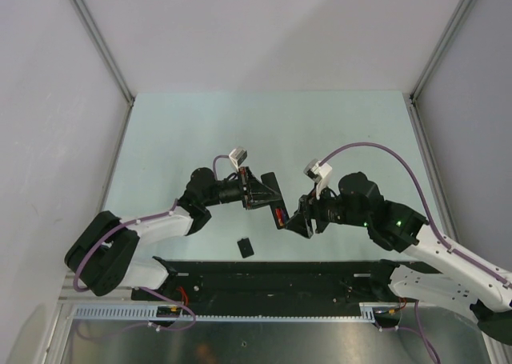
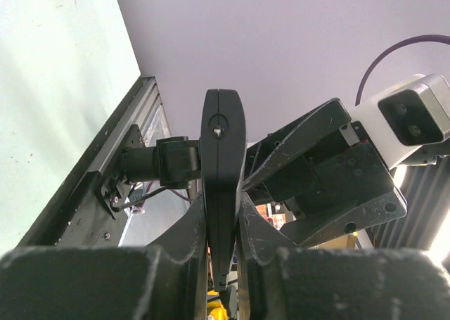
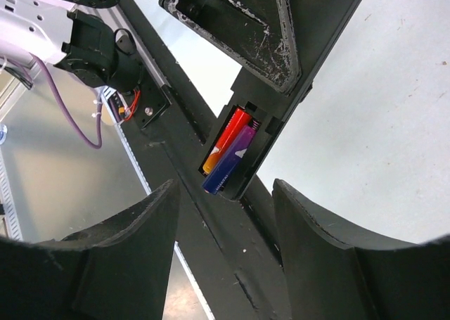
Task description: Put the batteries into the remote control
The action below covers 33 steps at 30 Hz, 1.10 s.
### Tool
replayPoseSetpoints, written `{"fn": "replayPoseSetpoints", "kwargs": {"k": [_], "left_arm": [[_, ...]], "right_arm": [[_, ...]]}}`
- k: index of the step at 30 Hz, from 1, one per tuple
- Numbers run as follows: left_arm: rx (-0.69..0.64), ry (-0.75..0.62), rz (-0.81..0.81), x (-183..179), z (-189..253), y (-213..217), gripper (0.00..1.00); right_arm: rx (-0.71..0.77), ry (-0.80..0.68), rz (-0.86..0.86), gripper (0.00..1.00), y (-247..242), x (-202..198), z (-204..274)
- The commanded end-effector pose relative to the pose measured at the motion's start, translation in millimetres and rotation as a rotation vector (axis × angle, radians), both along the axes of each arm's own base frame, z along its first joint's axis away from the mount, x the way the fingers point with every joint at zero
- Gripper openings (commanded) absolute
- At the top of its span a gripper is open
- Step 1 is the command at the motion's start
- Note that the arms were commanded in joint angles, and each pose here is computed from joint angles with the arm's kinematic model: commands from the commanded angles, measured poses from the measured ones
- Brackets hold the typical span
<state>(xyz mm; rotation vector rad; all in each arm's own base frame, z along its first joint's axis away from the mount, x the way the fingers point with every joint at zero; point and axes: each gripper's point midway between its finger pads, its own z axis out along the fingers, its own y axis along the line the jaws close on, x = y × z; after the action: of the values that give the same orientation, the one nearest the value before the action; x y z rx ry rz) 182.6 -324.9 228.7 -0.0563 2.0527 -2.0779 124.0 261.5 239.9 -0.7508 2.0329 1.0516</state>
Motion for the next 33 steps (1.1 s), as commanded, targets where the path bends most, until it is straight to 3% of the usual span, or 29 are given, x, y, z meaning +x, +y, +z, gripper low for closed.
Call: {"fn": "replayPoseSetpoints", "kwargs": {"k": [1, 33], "left_arm": [[-0.072, -0.11, -0.02, -2.1, 35.6, 0.3, 0.0], [-0.091, -0.116, -0.052, -16.4, 43.4, -2.6, 0.0]], "right_arm": [[0.021, -0.039, 0.03, 0.59, 1.8, 1.4, 5.1], [-0.019, -0.027, 0.006, 0.49, -2.6, 18.1, -7.6]]}}
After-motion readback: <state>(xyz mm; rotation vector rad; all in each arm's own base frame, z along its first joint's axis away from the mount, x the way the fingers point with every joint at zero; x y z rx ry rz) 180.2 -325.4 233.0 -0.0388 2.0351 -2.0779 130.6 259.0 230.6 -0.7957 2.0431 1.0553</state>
